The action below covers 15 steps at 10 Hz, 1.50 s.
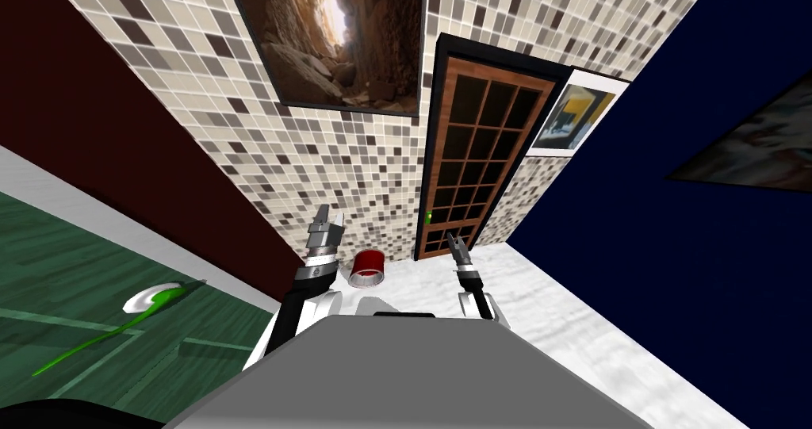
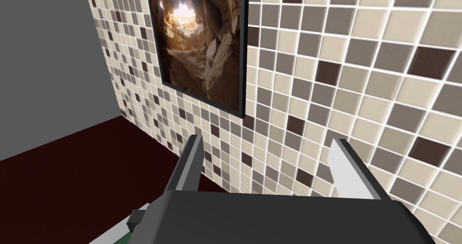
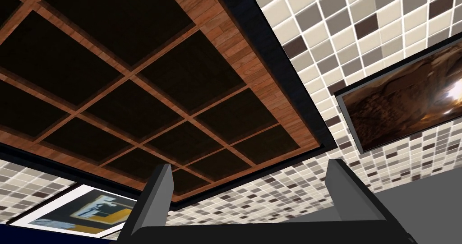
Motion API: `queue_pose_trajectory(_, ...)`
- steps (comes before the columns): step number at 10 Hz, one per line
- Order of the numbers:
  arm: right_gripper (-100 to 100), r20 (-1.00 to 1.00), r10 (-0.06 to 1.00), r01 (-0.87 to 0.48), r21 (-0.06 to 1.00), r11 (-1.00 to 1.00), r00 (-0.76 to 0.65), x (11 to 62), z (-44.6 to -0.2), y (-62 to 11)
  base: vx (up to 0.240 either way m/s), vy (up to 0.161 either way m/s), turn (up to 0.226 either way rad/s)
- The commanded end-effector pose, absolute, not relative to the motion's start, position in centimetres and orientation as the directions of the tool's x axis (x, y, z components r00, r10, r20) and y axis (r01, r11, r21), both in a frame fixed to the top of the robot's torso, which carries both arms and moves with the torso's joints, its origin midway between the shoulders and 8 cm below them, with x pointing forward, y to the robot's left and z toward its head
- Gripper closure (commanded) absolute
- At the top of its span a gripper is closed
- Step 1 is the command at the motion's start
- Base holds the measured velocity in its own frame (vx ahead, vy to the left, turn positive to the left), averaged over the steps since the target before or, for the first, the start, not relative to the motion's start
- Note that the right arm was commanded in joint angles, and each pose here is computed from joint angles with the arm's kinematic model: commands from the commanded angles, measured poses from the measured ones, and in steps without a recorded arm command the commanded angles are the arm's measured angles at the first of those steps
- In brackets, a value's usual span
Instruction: Pull the door open
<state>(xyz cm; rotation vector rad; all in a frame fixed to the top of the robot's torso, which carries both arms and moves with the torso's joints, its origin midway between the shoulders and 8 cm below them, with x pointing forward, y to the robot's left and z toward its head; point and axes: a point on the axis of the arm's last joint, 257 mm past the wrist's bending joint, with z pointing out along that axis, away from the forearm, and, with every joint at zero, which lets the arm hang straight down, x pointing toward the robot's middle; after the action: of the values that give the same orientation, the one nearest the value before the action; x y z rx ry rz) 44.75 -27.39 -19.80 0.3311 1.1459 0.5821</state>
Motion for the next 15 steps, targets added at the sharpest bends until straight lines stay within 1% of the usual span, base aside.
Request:
queue_pose_trajectory(1, -100, -0.788, 0.546, -0.242, 0.492, 0.836, 0.283, 45.1, -21.0, -27.4, 0.094, -0.023, 0.017)
queue_pose_trajectory(2, -100, -0.807, 0.521, -0.23, 0.471, 0.852, 0.278, 45.3, -21.8, -27.4, 0.104, -0.029, 0.015)
queue_pose_trajectory(3, -100, -0.809, 0.522, -0.225, 0.474, 0.851, 0.271, 45.3, -22.2, -27.4, 0.072, -0.015, 0.009)
queue_pose_trajectory(5, -100, -0.843, 0.472, -0.204, 0.429, 0.88, 0.26, 45.7, -23.6, -27.4, 0.066, -0.014, 0.011)
queue_pose_trajectory(8, -100, -0.86, 0.448, -0.19, 0.411, 0.892, 0.245, 45.9, -24.8, -27.4, 0.05, -0.015, 0.007)
queue_pose_trajectory(15, -100, -0.943, 0.285, -0.138, 0.264, 0.955, 0.171, 46.7, -30.2, -26.8, 0.09, -0.023, 0.014)
